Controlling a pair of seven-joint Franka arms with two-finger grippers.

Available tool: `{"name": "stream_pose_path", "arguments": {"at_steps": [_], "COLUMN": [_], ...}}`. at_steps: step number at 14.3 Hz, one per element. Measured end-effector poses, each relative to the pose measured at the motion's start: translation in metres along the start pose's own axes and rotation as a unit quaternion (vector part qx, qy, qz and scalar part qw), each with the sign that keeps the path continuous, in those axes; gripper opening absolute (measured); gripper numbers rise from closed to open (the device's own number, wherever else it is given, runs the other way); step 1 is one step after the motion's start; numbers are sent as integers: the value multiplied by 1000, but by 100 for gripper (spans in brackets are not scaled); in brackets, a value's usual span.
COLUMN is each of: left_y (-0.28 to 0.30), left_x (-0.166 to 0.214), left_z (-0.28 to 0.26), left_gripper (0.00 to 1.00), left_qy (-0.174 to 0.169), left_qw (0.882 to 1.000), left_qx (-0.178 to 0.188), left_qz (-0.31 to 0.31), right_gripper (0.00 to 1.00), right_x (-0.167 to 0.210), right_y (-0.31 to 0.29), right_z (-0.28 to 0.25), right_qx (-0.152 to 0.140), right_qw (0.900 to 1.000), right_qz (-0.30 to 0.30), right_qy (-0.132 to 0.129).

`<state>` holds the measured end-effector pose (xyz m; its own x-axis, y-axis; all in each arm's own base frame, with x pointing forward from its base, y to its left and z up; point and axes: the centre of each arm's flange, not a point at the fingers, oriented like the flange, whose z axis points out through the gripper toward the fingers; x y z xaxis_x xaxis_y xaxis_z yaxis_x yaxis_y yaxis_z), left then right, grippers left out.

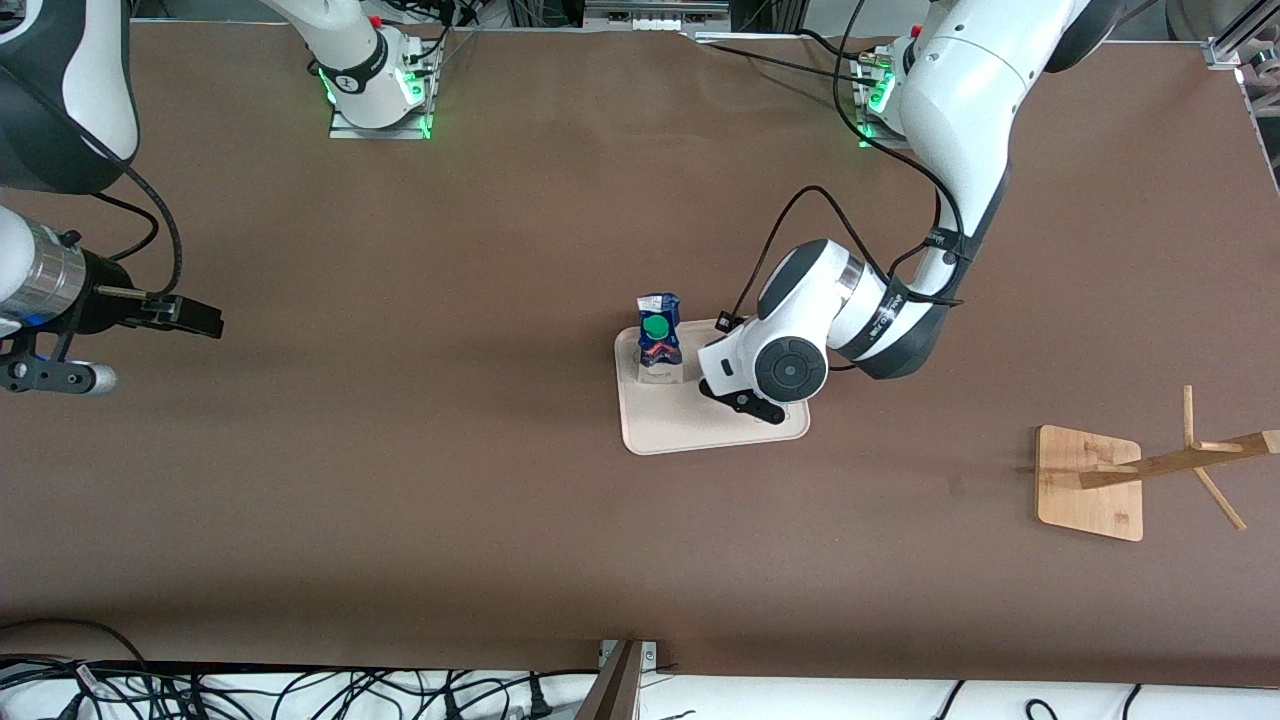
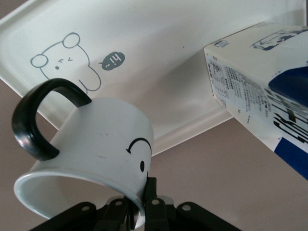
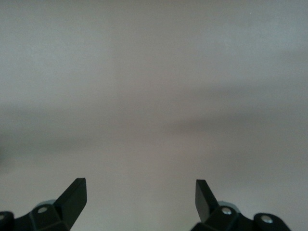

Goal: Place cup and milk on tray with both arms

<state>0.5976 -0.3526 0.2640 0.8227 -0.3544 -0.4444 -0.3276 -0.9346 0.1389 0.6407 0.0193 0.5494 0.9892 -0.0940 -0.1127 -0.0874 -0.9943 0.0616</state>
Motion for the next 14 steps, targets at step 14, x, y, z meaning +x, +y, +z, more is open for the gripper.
{"name": "stream_pose_path", "arguments": {"at_steps": [14], "left_y": [-8], "left_x": [22], "left_z": [23], "left_gripper": [8], "left_qy": [12], "left_qw": [999], "left_qx": [12], "left_qz": [-37], "right_gripper": [100], "right_x": [1], "right_y": [64], "right_z": [-29], "right_qx": [11], "right_qw": [995], "right_qz": [-83], "right_qy": [55]}}
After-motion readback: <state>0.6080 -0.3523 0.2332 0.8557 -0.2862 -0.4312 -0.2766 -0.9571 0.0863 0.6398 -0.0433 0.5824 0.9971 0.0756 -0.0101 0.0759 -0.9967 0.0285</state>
